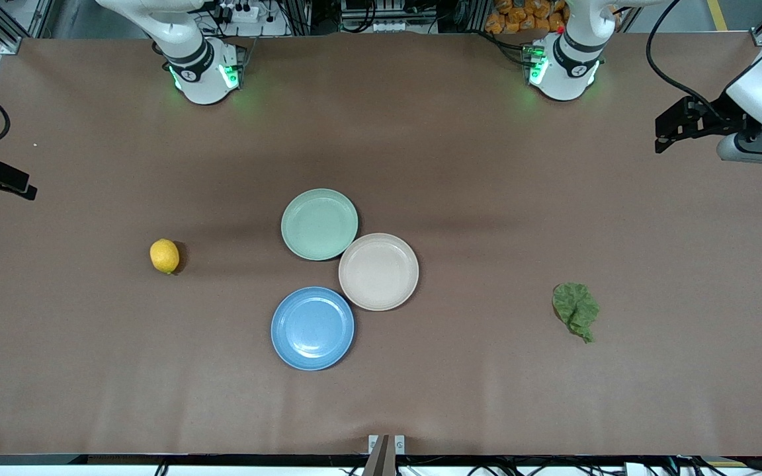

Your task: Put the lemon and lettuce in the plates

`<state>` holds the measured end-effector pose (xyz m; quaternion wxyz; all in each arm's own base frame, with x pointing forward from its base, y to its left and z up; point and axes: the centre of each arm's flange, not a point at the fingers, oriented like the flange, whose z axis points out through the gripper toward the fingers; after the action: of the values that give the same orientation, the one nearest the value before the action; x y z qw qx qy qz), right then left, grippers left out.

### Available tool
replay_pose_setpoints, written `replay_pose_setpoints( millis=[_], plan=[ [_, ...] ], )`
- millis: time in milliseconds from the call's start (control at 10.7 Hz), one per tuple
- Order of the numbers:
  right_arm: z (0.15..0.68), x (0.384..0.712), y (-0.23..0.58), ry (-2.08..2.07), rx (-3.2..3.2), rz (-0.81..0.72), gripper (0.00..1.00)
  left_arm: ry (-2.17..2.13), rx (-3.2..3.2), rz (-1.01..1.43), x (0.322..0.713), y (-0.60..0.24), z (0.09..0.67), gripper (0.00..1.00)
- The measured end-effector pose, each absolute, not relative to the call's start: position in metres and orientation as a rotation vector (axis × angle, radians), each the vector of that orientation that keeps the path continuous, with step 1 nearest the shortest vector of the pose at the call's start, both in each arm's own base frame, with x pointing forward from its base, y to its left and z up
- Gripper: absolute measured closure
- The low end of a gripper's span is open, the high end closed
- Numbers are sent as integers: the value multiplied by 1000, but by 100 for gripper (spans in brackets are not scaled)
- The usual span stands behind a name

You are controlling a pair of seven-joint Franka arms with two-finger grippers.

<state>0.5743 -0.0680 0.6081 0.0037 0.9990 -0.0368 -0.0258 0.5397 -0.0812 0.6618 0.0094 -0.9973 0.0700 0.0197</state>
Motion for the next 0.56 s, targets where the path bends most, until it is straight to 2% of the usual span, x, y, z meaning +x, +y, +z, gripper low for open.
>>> replay_pose_setpoints(
  millis=[563],
  plan=[
    [608, 574, -68, -115, 3131, -81, 0, 224, -3114, 61, 540, -82, 662, 0]
  ],
)
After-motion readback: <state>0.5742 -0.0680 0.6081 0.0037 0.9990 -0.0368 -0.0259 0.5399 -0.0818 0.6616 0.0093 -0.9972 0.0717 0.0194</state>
